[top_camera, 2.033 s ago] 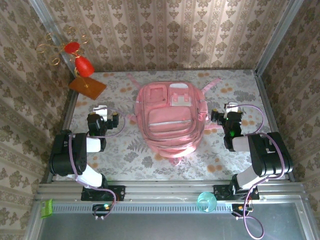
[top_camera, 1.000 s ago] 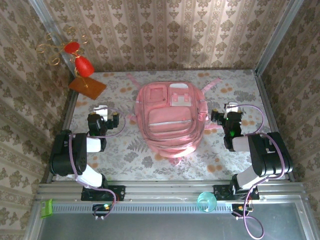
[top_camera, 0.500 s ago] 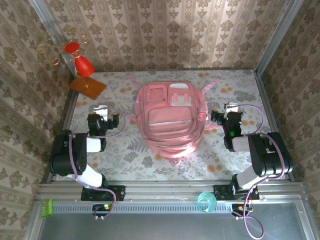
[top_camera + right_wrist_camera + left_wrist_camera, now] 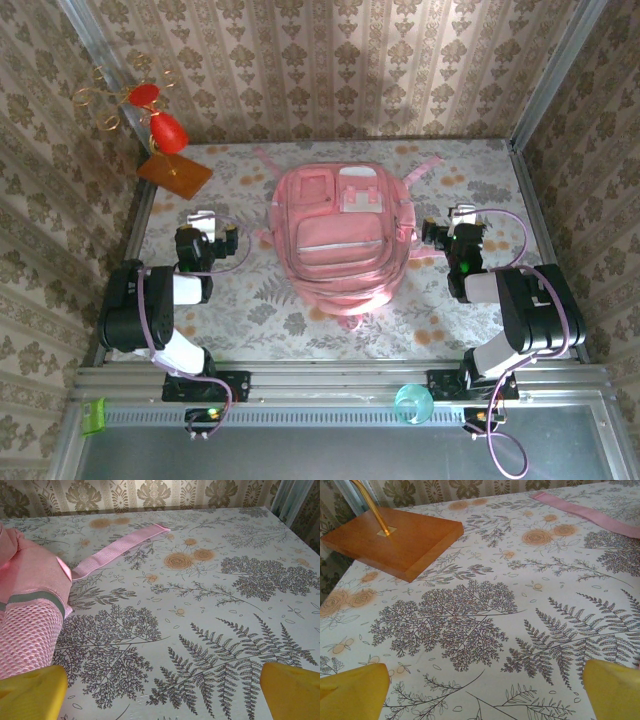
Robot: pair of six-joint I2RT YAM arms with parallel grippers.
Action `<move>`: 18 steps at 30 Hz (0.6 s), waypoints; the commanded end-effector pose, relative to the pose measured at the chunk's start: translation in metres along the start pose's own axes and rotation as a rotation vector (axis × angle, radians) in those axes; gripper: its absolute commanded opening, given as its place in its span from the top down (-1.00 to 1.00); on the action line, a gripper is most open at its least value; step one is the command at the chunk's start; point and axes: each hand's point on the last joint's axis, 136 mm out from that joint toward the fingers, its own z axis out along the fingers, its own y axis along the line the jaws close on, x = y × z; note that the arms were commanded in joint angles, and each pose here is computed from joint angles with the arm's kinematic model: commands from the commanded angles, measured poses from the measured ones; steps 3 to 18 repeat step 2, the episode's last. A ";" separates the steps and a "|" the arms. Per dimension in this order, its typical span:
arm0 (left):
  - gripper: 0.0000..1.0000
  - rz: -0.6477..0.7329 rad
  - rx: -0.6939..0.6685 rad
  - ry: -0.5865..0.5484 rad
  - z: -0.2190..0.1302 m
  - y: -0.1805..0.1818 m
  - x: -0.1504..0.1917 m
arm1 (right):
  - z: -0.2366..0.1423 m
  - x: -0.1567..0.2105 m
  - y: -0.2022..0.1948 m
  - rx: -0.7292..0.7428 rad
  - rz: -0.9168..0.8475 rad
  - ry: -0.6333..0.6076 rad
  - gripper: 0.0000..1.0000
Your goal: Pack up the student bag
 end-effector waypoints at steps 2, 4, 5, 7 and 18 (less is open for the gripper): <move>-1.00 -0.009 0.010 -0.029 0.001 -0.002 -0.011 | 0.000 -0.006 0.002 -0.002 -0.001 -0.012 -1.00; -1.00 -0.009 0.010 -0.029 0.001 -0.002 -0.011 | 0.000 -0.006 0.002 -0.002 -0.001 -0.012 -1.00; -1.00 -0.009 0.010 -0.029 0.001 -0.002 -0.011 | 0.000 -0.006 0.002 -0.002 -0.001 -0.012 -1.00; -1.00 -0.009 0.010 -0.029 0.001 -0.002 -0.011 | 0.000 -0.006 0.002 -0.002 -0.001 -0.012 -1.00; -1.00 -0.009 0.010 -0.029 0.001 -0.002 -0.011 | 0.000 -0.006 0.002 -0.002 -0.001 -0.012 -1.00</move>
